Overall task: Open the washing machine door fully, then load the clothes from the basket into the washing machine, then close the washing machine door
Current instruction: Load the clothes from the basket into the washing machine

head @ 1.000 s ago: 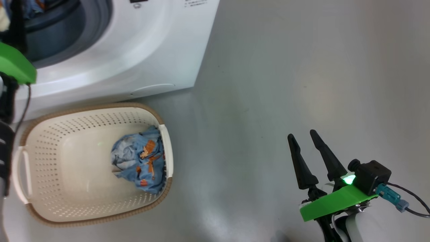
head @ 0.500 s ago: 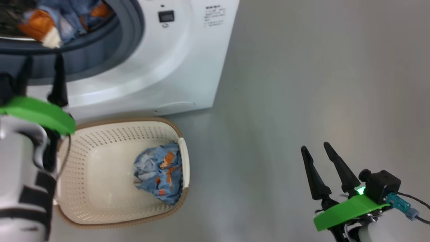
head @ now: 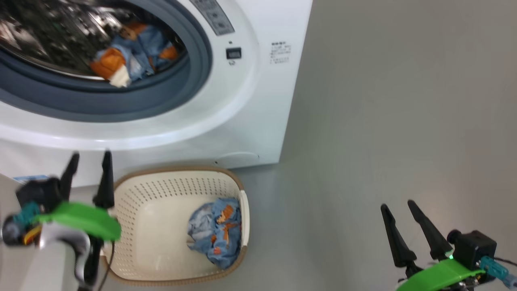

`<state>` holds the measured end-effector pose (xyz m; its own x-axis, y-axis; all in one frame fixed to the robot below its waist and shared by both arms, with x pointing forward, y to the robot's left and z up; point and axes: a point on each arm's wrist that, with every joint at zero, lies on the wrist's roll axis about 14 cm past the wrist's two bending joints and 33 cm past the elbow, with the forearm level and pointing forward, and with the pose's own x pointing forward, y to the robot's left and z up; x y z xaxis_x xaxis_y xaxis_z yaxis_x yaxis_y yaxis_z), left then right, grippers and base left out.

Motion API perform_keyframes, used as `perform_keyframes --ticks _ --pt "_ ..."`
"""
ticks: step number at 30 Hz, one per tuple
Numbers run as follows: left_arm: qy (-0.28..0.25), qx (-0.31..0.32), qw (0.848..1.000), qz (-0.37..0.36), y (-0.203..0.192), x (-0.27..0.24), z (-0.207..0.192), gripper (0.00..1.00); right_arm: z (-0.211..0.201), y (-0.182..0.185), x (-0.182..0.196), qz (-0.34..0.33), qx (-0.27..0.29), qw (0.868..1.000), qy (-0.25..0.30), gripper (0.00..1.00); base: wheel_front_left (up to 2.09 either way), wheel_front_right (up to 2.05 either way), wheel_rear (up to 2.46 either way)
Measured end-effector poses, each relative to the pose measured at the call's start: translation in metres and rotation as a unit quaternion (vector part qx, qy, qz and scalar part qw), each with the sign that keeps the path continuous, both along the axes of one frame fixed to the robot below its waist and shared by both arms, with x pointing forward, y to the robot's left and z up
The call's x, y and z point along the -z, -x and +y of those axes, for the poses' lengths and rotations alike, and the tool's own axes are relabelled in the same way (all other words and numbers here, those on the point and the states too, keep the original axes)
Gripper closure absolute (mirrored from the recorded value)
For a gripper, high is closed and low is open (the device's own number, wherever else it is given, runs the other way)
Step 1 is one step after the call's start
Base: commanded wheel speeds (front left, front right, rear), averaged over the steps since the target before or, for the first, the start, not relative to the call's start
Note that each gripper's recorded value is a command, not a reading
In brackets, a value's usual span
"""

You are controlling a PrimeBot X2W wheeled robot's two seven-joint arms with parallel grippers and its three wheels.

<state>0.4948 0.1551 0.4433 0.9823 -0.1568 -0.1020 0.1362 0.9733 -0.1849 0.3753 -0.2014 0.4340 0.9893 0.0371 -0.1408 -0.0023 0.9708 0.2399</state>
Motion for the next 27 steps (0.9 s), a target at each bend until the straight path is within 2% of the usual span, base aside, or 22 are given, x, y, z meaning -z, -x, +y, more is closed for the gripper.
perform_keyframes --ticks 14,27 --pt "-0.02 -0.036 0.999 0.004 0.097 -0.001 0.031 0.0 -0.008 0.043 -0.01 -0.005 -0.004 1.0 0.005 0.0 0.0 0.0 0.0" --pt "-0.01 -0.075 0.997 0.002 0.148 -0.003 0.046 0.0 -0.017 0.063 -0.013 -0.01 0.009 1.0 0.007 0.0 0.0 0.0 0.0"
